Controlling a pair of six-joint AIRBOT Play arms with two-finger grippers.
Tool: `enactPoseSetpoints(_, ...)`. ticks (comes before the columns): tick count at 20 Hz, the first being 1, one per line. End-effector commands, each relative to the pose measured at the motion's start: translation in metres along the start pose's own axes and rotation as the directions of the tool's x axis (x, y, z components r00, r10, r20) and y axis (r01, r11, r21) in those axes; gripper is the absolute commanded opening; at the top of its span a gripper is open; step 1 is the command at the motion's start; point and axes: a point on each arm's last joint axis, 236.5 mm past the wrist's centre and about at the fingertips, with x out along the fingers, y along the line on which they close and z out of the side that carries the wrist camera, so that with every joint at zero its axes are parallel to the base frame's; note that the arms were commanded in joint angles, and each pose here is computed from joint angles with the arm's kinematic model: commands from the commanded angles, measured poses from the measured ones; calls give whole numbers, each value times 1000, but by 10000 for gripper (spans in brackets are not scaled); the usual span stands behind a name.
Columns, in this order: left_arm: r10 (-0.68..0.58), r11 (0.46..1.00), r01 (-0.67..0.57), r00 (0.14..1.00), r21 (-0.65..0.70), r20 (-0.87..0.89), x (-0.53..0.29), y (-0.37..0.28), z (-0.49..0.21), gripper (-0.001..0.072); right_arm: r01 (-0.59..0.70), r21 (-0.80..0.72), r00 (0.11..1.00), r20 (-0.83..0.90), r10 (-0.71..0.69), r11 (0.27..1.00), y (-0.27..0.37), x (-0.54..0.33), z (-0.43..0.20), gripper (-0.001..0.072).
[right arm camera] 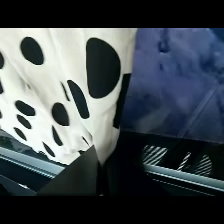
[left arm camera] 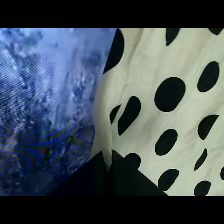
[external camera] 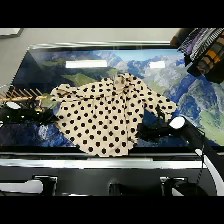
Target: Fold the clothes and pants, and hang the long-sleeved shirts on hangers.
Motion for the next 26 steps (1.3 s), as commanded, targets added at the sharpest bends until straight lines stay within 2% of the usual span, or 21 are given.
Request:
enactPoseSetpoints(1,-75,997,75,997,-8,-21,-2,-24,-4,25,-72,-27,994,83,74,997,29,-11,24,35)
enactPoseSetpoints(4,-180,983,174,977,64,111,-46,-77,32,23,-63,-219,942,308,130,974,91,-74,91,35)
enactPoseSetpoints(6,-233,964,190,940,187,250,-104,-121,63,22,16,-314,846,510,155,949,138,-149,136,35)
enactPoseSetpoints(8,-286,934,161,872,319,397,-179,-172,83,23,103,-381,702,682,204,919,186,-240,160,35)
enactPoseSetpoints(11,-398,856,57,705,513,587,-308,-251,76,23,188,-486,464,810,359,853,258,-374,144,35)
enactPoseSetpoints(14,-520,777,-79,477,624,708,-425,-315,25,24,230,-556,306,820,483,799,299,-469,84,35)
enactPoseSetpoints(16,-584,739,-154,341,656,737,-481,-342,-26,24,262,-583,257,810,527,769,303,-504,39,35)
enactPoseSetpoints(18,-617,721,-193,259,665,744,-512,-354,-75,24,275,-595,246,803,543,755,293,-522,-7,35)
enactPoseSetpoints(20,-602,734,-233,213,638,770,-528,-352,-113,24,291,-599,249,800,546,746,279,-532,-49,35)
enactPoseSetpoints(24,-504,807,-273,145,524,851,-548,-329,-147,24,274,-596,208,803,558,755,263,-550,-94,36)
enactPoseSetpoints(26,-481,815,-267,182,514,858,-538,-323,-147,24,248,-566,201,824,530,786,258,-551,-84,36)
